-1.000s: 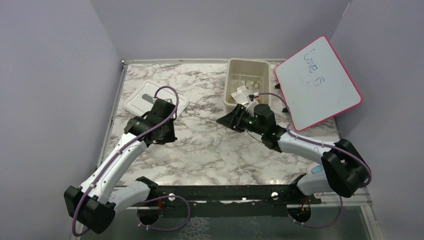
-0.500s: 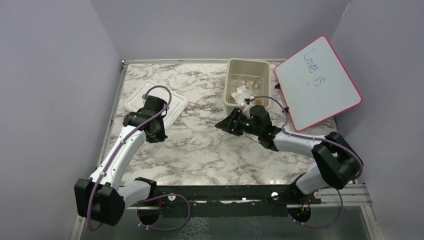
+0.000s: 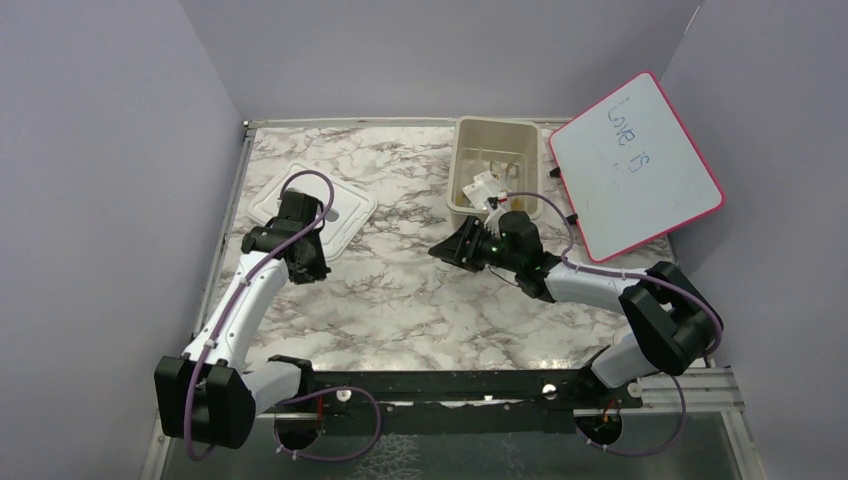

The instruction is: Organize the chemistry lab equipment

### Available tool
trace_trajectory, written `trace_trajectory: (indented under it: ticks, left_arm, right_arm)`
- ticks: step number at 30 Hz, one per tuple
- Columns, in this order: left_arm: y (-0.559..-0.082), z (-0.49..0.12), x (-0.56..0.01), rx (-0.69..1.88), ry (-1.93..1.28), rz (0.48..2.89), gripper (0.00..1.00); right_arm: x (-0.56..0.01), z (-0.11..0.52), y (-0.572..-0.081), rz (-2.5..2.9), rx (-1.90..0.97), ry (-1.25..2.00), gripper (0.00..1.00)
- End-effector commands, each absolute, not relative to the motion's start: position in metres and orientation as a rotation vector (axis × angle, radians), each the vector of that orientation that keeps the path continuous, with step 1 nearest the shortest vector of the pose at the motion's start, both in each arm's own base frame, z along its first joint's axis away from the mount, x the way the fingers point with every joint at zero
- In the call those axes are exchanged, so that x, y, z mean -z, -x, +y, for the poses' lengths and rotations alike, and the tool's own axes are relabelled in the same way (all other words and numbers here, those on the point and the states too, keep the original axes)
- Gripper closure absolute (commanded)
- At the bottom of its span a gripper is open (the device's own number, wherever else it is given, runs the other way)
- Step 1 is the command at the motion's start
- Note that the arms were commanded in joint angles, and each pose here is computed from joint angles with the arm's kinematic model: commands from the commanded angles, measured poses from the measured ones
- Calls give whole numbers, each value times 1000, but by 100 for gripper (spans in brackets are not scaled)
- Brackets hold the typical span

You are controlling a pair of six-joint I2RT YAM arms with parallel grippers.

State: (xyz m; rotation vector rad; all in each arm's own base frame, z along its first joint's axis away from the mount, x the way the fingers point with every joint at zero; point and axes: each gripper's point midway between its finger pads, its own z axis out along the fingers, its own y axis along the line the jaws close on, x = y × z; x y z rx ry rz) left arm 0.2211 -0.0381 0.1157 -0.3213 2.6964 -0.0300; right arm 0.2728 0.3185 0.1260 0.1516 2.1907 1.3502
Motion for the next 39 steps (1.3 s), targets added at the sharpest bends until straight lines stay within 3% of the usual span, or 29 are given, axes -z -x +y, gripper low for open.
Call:
trace_trajectory:
  ticks: [1, 17, 30, 39]
  left_arm:
    - [-226, -49, -112, 119, 298, 2699, 100]
    - [-220, -43, -98, 54, 321, 2756, 98]
    - [-228, -52, -108, 124, 299, 2738, 72]
    - [-229, -52, -121, 133, 294, 2706, 60]
  right_arm:
    - [-121, 319, -271, 2194, -1364, -135, 42]
    - [-116, 319, -270, 2214, -1364, -136, 43]
    - [-118, 320, -270, 2209, -1365, -128, 43]
    - [-122, 321, -273, 2211, -1310, -24, 43]
